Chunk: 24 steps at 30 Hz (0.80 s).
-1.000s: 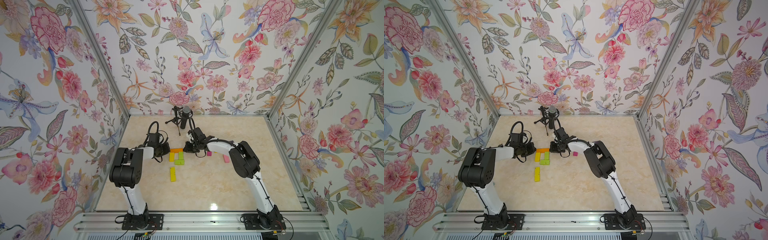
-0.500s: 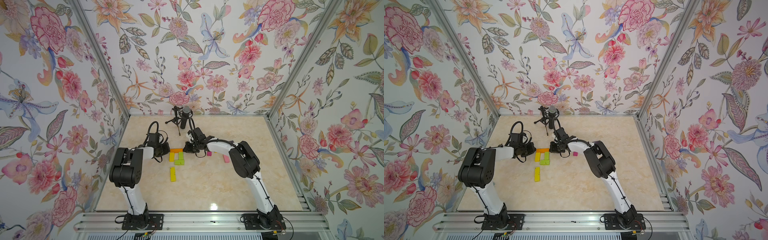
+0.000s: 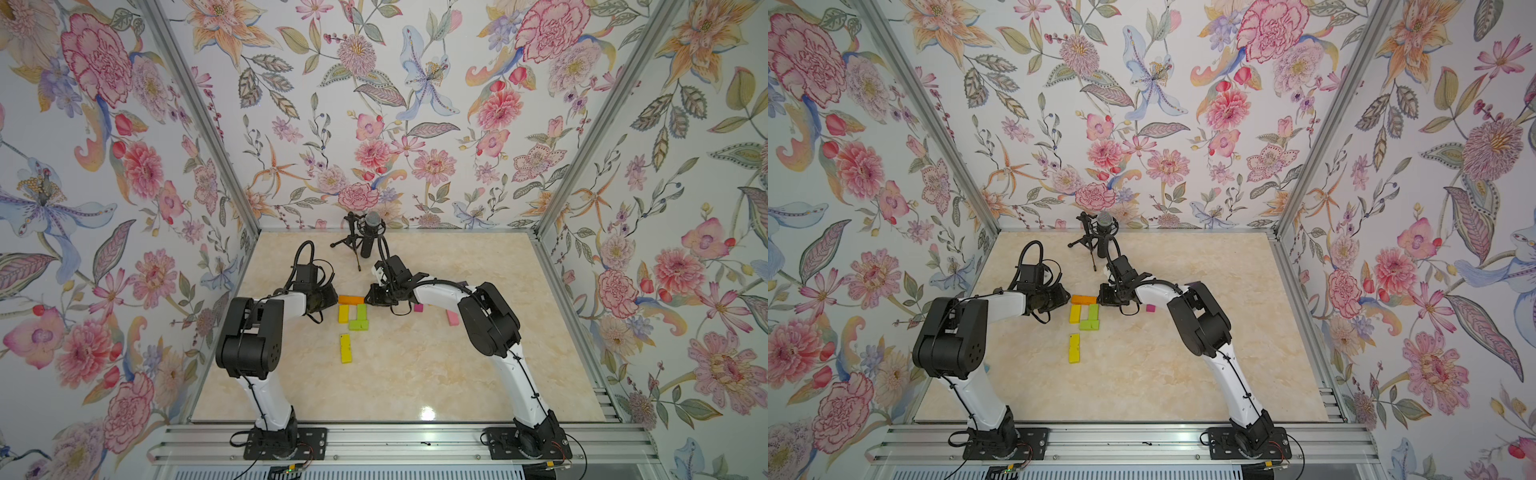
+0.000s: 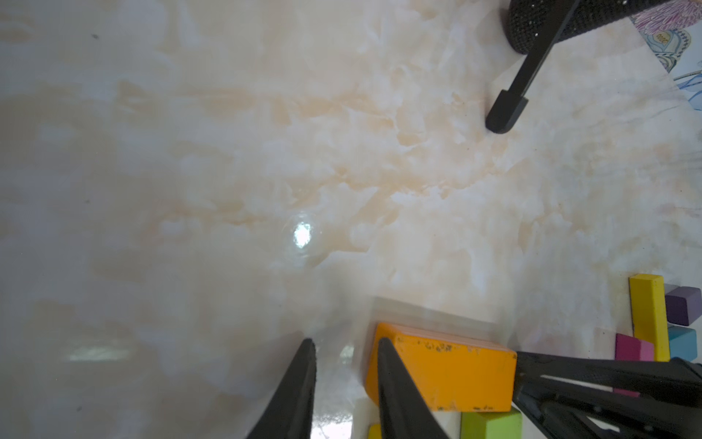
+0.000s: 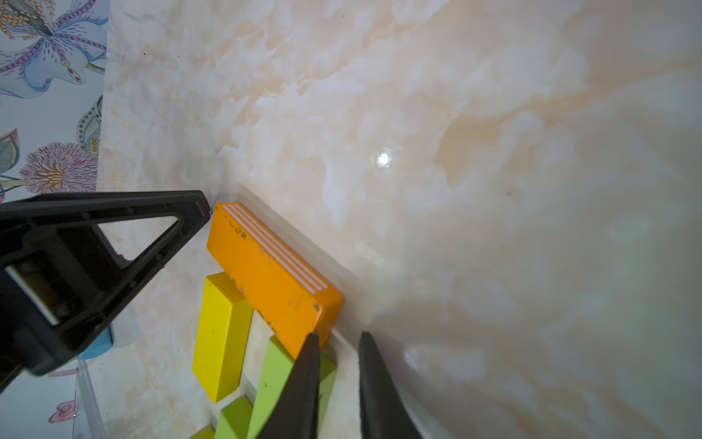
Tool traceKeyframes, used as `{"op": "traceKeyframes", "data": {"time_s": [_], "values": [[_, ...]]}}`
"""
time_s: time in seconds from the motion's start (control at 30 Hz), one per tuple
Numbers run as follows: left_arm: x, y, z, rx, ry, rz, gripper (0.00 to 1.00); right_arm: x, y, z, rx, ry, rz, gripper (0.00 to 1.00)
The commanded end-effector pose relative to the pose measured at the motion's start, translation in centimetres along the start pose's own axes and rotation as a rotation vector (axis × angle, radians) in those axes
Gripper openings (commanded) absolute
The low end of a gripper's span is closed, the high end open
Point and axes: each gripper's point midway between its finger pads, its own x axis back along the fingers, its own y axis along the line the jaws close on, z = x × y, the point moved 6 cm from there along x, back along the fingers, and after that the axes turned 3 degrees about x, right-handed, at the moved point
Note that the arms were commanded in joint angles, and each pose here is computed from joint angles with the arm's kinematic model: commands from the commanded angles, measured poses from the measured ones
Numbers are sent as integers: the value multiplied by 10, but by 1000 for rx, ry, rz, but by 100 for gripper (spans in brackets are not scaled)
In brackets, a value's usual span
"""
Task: Assemble the letter p with building blocks
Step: Assemble the building block at the center of the board.
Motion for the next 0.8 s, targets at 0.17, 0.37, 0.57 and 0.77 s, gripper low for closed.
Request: {"op": "traceKeyframes", "data": {"time_s": [0.17,0.37,0.57,0.77], "values": [[30,3,-30,11,-151,-29,39,9,-23,7,-31,-2,81,21],[9,4,-23,14,-82,15,30,8,-23,7,-34,3,73,21],[-3,3,-19,18,-44,56,18,8,-22,9,-35,11,61,21],[-8,5,-13,16,-20,66,8,5,-21,10,-34,20,49,20]]}}
